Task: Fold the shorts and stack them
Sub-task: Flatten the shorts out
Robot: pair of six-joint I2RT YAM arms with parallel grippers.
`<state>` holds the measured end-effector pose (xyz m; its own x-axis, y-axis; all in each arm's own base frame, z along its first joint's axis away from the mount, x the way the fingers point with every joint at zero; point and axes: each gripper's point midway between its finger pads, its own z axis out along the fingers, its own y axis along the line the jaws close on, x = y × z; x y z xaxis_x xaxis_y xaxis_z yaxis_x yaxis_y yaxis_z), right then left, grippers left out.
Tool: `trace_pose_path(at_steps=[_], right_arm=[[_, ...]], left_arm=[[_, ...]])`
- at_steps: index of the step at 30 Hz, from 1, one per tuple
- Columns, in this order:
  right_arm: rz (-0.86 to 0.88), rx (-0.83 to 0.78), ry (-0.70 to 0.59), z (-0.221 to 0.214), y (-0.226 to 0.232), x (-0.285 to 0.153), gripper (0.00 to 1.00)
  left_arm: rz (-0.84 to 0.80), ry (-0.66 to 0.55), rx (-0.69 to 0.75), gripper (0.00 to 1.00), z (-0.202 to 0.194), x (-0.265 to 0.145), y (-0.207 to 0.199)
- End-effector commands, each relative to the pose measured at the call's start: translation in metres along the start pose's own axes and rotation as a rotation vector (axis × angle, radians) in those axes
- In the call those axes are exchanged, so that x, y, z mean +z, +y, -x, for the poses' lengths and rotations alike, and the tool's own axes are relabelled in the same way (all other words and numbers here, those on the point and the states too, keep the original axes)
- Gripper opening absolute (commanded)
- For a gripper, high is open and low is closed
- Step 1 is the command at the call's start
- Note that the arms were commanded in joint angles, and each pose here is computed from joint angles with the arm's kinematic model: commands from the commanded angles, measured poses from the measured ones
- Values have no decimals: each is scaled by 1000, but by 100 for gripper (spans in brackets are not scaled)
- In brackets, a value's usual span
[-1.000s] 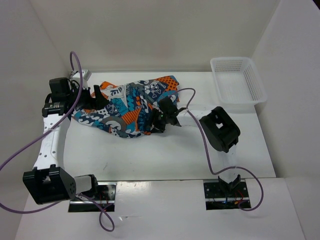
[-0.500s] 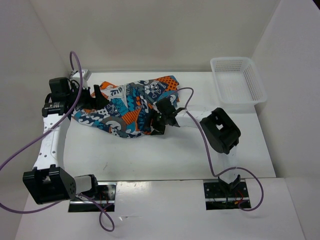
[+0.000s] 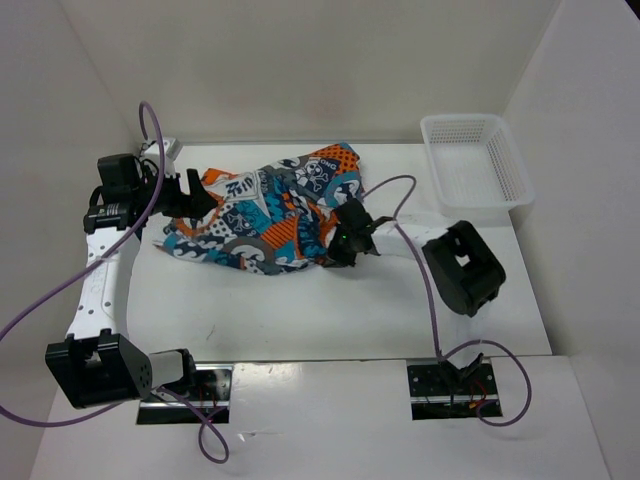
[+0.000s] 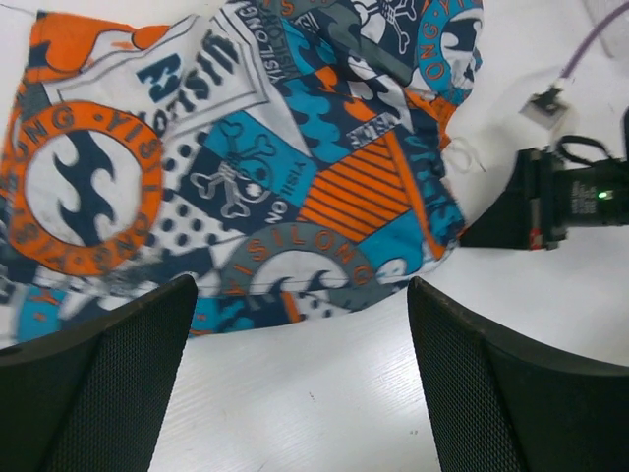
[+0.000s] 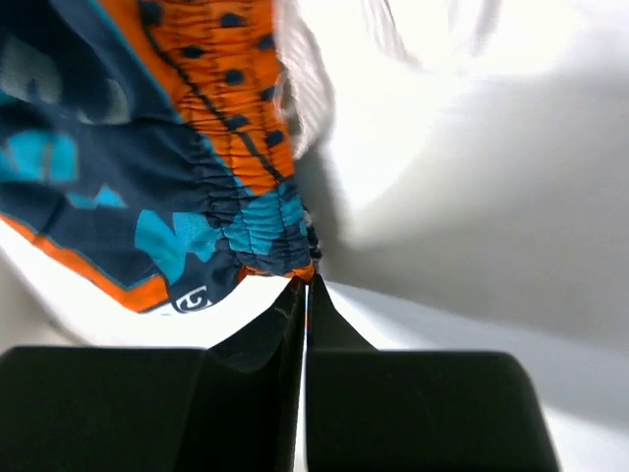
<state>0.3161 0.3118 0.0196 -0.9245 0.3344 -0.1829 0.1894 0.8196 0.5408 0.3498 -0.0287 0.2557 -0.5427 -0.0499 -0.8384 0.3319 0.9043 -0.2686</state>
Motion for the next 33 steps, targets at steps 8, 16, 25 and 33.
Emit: trace_pose_path(at_steps=[8, 16, 25, 33], right_arm=[[-246, 68, -293, 81, -115, -116, 12], [-230, 40, -296, 86, -105, -134, 99], [-203, 78, -205, 54, -121, -132, 86], [-64, 109, -144, 69, -105, -110, 77]], left_arm=[[-6, 43, -30, 98, -27, 10, 6], [2, 199, -135, 100, -106, 6, 1], [95, 416, -115, 91, -187, 16, 1], [160, 476, -124, 91, -209, 35, 24]])
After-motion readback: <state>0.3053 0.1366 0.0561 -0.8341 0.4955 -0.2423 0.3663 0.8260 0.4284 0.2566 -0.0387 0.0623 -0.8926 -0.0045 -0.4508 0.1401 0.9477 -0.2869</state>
